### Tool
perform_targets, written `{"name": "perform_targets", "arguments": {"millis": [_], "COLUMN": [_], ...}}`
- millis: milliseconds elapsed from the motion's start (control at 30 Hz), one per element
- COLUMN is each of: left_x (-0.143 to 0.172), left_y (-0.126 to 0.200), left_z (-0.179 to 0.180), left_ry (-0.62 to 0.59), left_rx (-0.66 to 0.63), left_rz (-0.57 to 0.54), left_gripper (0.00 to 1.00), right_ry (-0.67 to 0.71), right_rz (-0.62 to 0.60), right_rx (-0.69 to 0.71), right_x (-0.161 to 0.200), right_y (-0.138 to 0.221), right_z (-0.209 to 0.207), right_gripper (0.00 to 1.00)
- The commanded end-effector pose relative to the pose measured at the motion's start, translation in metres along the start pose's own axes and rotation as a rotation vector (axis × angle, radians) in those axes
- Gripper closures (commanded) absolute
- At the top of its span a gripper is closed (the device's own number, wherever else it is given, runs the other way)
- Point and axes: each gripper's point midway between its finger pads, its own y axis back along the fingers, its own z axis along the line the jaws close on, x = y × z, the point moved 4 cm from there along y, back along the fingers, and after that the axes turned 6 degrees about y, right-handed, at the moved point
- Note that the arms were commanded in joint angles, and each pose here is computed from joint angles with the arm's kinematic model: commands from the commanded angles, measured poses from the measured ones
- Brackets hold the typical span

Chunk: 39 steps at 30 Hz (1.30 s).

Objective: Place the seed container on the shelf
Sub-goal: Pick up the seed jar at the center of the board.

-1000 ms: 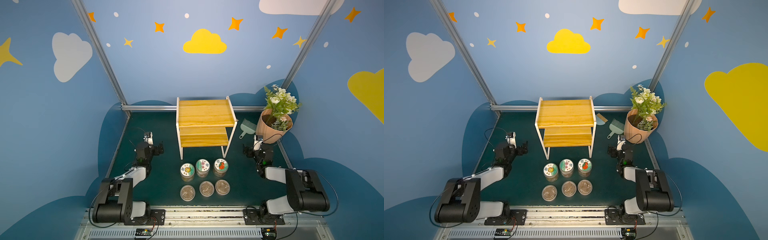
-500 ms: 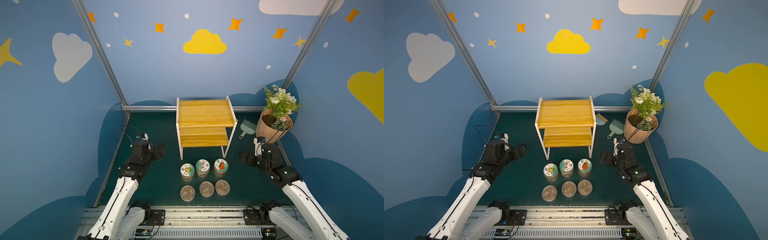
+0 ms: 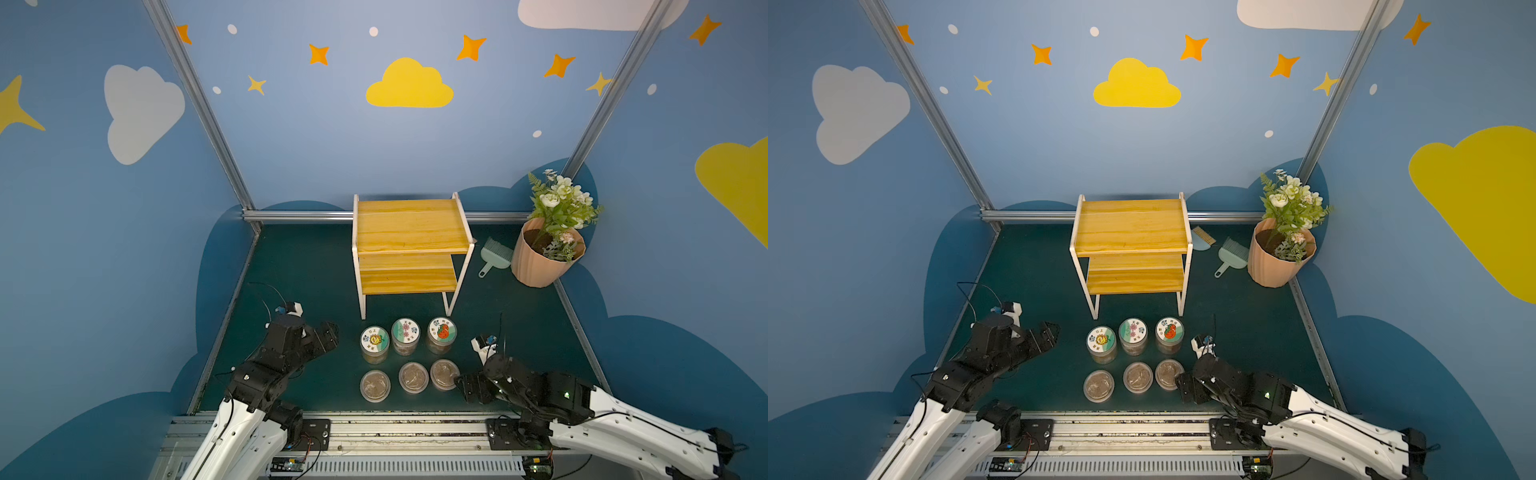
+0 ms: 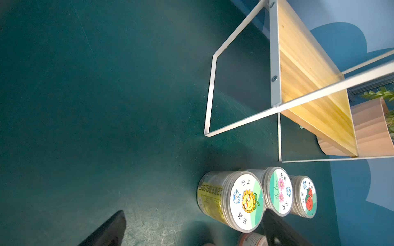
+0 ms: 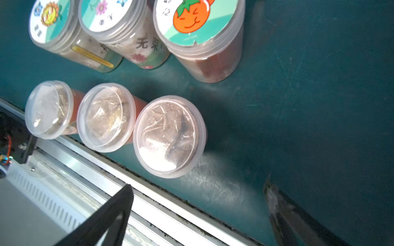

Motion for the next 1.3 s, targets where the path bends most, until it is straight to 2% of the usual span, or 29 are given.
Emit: {"name": "perform_targets", "arguments": {"millis": [0, 433, 567, 667, 800, 900, 1267], "left_x": [0.004, 0.011, 0.008, 0.007, 0.005, 0.004, -0.001], "left_y": [0.003, -0.005, -0.006, -0.008, -0.010, -0.010, -0.009], "left_z": [0.003, 0.001, -0.003, -0.011, -0.013, -0.014, -0.018], "left_ry": [0.007, -0.041, -0.059, -0.059, -0.055, -0.063, -0.089], "left_rx": [-0.025, -0.020, -0.007, 0.048, 0.063, 0.066, 0.075], "left_rz": [0.011, 0.003, -0.022, -0.038, -0.057, -0.070, -0.103], "left_gripper": [0.00, 0.00, 0.00, 0.00, 0.00, 0.00, 0.00], "right_ry": [-0.041, 0.050, 0.093, 0.076, 0.113, 0.130, 0.123], "right_rz": [-0.074, -0.114, -0.160, -0.175, -0.260, -0.296, -0.301], "right_rx": [0.084, 0.036, -0.048, -0.025, -0.116, -0.135, -0.058], "right_x": [-0.004, 0.040, 0.047, 0.052, 0.054, 0.054, 0.060], "right_y": [0.005, -0.029, -0.046, -0.052, -0.061, -0.062, -0.075], "right_z": [-0.002, 0.033, 0.045, 0.032, 0.031, 0.028, 0.005], "right_gripper": [0.02, 0.02, 0.02, 0.02, 0.02, 0.02, 0.02]}}
